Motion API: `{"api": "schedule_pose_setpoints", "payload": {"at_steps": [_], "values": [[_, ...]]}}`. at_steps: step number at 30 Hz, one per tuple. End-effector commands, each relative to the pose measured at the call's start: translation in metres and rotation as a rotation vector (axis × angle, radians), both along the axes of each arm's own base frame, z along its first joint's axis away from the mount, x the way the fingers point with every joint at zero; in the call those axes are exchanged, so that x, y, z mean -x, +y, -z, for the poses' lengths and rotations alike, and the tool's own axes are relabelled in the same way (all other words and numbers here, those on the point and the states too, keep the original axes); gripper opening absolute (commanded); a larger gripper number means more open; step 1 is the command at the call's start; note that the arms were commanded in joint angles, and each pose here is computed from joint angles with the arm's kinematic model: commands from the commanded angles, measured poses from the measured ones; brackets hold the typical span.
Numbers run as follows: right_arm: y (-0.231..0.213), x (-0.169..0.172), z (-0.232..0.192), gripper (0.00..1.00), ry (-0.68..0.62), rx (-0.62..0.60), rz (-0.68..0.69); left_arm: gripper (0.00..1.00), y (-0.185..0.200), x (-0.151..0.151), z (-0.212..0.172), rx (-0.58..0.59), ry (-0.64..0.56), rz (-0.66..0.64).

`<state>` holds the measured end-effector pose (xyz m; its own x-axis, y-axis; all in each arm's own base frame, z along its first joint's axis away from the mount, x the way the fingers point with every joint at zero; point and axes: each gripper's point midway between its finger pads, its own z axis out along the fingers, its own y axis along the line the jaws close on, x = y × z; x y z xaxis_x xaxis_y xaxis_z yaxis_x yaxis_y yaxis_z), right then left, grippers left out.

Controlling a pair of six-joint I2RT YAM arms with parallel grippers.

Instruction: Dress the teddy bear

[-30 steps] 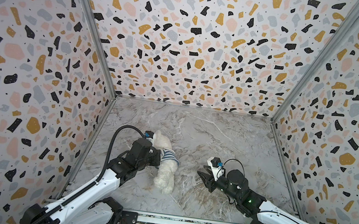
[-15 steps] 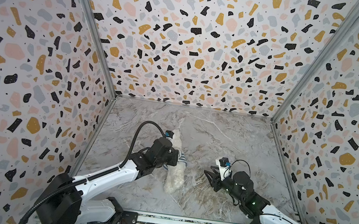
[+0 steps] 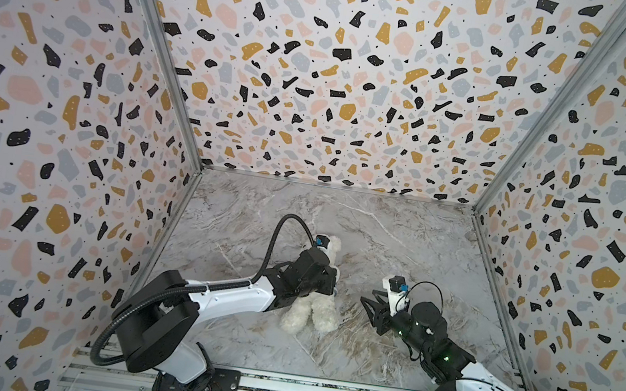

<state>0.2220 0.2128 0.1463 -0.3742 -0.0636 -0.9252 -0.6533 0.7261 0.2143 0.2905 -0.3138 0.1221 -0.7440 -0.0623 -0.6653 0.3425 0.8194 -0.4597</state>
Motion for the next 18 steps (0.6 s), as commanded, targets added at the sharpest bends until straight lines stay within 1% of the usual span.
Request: {"api": "schedule_pose_setpoints", "payload": {"at_steps": [1, 2, 5, 7, 8, 10, 12, 15, 18], "values": [[-0.007, -0.002, 0.003, 0.47, 0.018, -0.004, 0.029, 0.18, -0.026, -0.006, -0.021, 0.077, -0.047, 0.022], [-0.008, -0.003, 0.005, 0.47, 0.022, 0.0, 0.034, 0.22, -0.032, -0.004, -0.024, 0.086, -0.05, 0.036], [-0.011, -0.004, 0.009, 0.49, 0.034, 0.002, 0.045, 0.39, -0.045, 0.002, -0.033, 0.115, -0.055, 0.092], [-0.012, -0.005, 0.009, 0.51, 0.035, 0.0, 0.05, 0.47, -0.049, 0.005, -0.042, 0.132, -0.065, 0.113], [-0.012, -0.005, 0.009, 0.52, 0.035, -0.004, 0.05, 0.49, -0.047, 0.006, -0.047, 0.136, -0.076, 0.118], [-0.012, -0.006, 0.007, 0.55, 0.033, -0.007, 0.052, 0.51, -0.039, 0.008, -0.056, 0.133, -0.1, 0.107], [-0.011, -0.007, 0.006, 0.56, 0.032, -0.008, 0.051, 0.51, -0.02, 0.005, -0.059, 0.083, -0.122, 0.065], [-0.01, -0.008, 0.007, 0.58, 0.036, -0.009, 0.049, 0.51, 0.009, -0.002, -0.056, 0.049, -0.124, 0.009], [-0.008, -0.009, 0.005, 0.59, 0.036, -0.011, 0.045, 0.5, 0.03, -0.007, -0.049, 0.018, -0.118, -0.03]]}}
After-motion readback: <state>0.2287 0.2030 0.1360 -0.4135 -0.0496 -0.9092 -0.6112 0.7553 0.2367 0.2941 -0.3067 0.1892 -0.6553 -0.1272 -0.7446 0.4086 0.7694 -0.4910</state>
